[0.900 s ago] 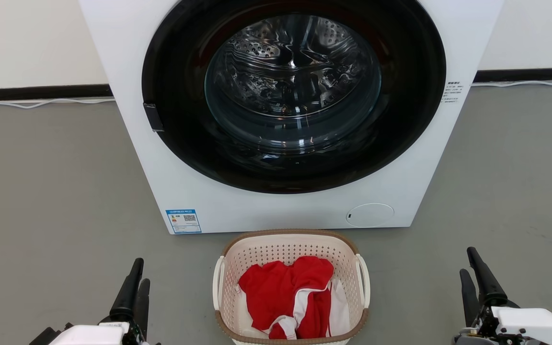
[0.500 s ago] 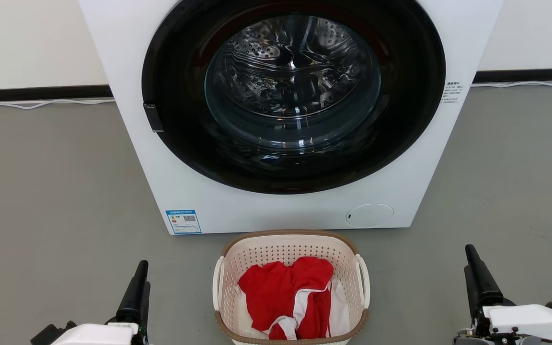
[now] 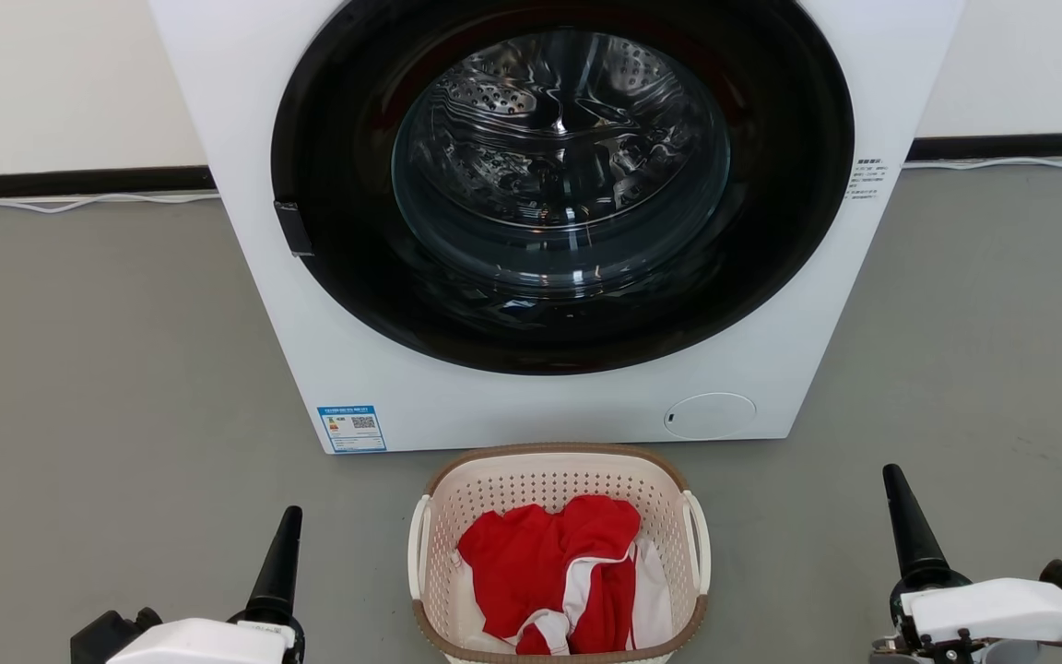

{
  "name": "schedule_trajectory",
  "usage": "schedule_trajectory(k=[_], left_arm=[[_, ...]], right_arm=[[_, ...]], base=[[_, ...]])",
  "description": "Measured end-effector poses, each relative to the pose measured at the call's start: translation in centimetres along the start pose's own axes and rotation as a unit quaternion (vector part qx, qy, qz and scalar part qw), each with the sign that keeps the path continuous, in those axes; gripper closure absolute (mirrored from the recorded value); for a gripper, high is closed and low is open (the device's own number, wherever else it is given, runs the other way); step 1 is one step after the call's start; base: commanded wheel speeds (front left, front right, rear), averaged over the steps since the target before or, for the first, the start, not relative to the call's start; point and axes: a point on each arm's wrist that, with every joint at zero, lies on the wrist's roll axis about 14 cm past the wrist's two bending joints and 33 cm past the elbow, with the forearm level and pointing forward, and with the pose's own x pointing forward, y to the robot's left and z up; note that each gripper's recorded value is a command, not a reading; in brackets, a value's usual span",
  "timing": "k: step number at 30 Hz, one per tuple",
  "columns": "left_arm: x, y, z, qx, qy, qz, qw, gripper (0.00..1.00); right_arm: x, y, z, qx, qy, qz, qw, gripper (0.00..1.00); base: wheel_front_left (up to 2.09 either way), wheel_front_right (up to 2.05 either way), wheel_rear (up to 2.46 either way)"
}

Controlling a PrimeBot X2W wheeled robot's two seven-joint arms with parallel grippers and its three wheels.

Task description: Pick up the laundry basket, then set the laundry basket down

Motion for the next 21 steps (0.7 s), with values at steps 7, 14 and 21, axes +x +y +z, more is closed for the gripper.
schedule_trajectory(k=[7,14,21], left_arm=[[0.01,0.08,-0.35,0.051,0.002,0.003,0.999,0.0],[0.01,0.19,-0.38,0.102,-0.001,0.006,0.995,0.0],[0.01,0.14,-0.32,0.145,-0.005,0.004,0.989,0.0]], right_arm=[[-0.06,0.16,0.11,-0.068,-0.003,0.003,0.998,0.0],[-0.11,0.27,0.31,-0.118,-0.009,0.006,0.993,0.0],[-0.16,0.42,0.43,-0.166,-0.013,0.009,0.986,0.0]], base=[[0.0,0.0,0.0],[0.0,0.0,0.0],[0.0,0.0,0.0]])
